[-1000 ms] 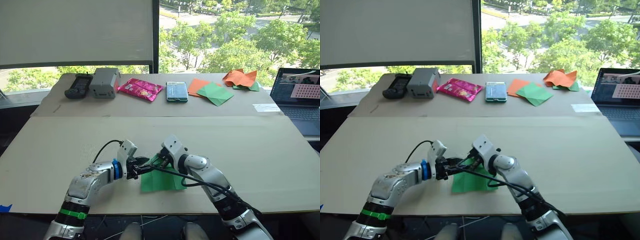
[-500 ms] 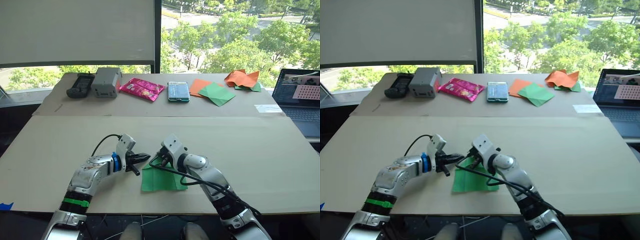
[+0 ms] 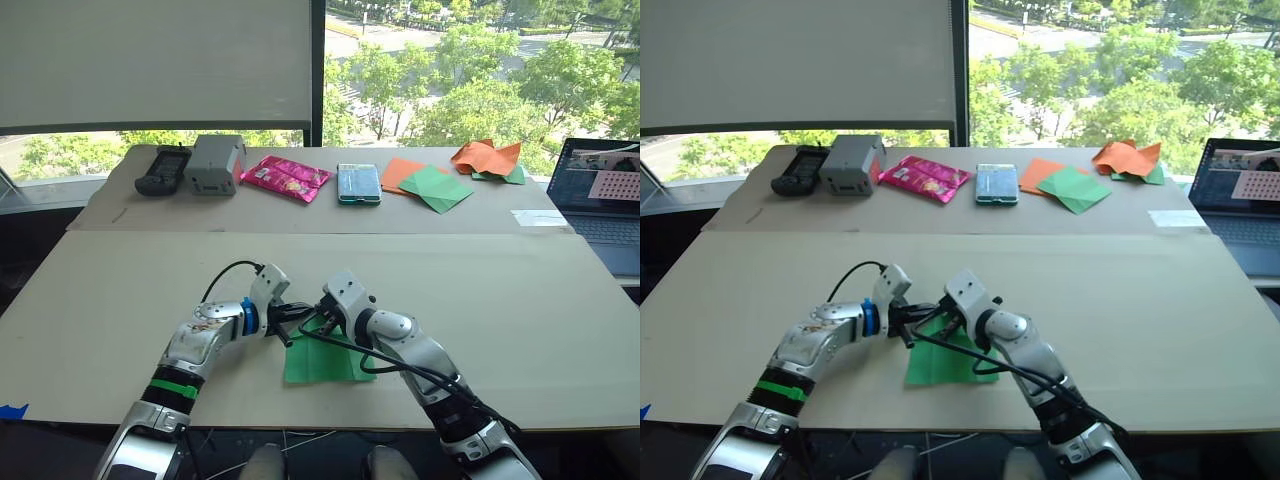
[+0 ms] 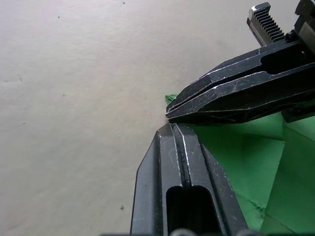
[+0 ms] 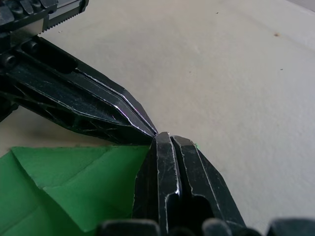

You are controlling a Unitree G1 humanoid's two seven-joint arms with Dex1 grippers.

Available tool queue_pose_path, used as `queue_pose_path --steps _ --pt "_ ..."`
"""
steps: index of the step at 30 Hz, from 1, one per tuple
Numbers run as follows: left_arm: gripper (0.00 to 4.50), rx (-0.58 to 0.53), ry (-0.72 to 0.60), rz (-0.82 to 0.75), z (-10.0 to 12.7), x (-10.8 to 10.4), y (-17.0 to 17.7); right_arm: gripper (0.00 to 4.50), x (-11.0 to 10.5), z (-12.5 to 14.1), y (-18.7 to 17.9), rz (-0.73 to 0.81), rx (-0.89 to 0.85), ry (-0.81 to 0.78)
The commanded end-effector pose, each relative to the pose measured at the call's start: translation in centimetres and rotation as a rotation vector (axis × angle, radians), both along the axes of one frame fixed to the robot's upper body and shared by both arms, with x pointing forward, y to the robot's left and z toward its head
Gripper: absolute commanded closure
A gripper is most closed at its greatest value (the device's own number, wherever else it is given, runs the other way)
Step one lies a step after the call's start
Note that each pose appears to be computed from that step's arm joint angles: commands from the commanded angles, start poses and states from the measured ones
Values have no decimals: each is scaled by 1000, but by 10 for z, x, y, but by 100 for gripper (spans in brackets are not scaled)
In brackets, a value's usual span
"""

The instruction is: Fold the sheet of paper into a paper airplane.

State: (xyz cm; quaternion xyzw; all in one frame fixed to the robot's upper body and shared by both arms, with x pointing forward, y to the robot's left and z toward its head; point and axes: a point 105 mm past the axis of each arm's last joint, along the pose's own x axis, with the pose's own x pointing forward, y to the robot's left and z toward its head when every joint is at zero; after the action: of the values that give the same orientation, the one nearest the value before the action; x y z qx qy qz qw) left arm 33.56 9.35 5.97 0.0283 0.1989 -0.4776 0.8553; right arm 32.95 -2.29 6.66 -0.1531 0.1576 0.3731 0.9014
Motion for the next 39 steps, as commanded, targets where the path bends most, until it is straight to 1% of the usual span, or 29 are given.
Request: queue_pose_path --steps 1,5,8,13,17,29,36,39 --pt "448 46 12 -42 -11 -6 -4 450 -5 -17 -8 -27 -34 64" --pt "448 95 24 -70 -21 -13 -4 450 -6 -17 -8 -25 -32 65" --pt "448 151 43 -67 -34 -15 2 450 -7 -17 -8 -27 -31 65" --pt "448 187 85 -84 -49 -23 10 450 -6 -15 -8 -27 -27 61" --pt "448 201 106 -93 -55 -30 13 450 -6 -15 -7 -27 -25 62" --pt "448 208 149 -76 -62 -50 26 450 -8 -16 -4 -19 -25 68" --pt "448 203 154 -55 -60 -56 29 450 -7 -15 0 -6 -24 67" --pt "448 209 170 -42 -63 -63 35 450 -6 -14 1 -2 -24 65"
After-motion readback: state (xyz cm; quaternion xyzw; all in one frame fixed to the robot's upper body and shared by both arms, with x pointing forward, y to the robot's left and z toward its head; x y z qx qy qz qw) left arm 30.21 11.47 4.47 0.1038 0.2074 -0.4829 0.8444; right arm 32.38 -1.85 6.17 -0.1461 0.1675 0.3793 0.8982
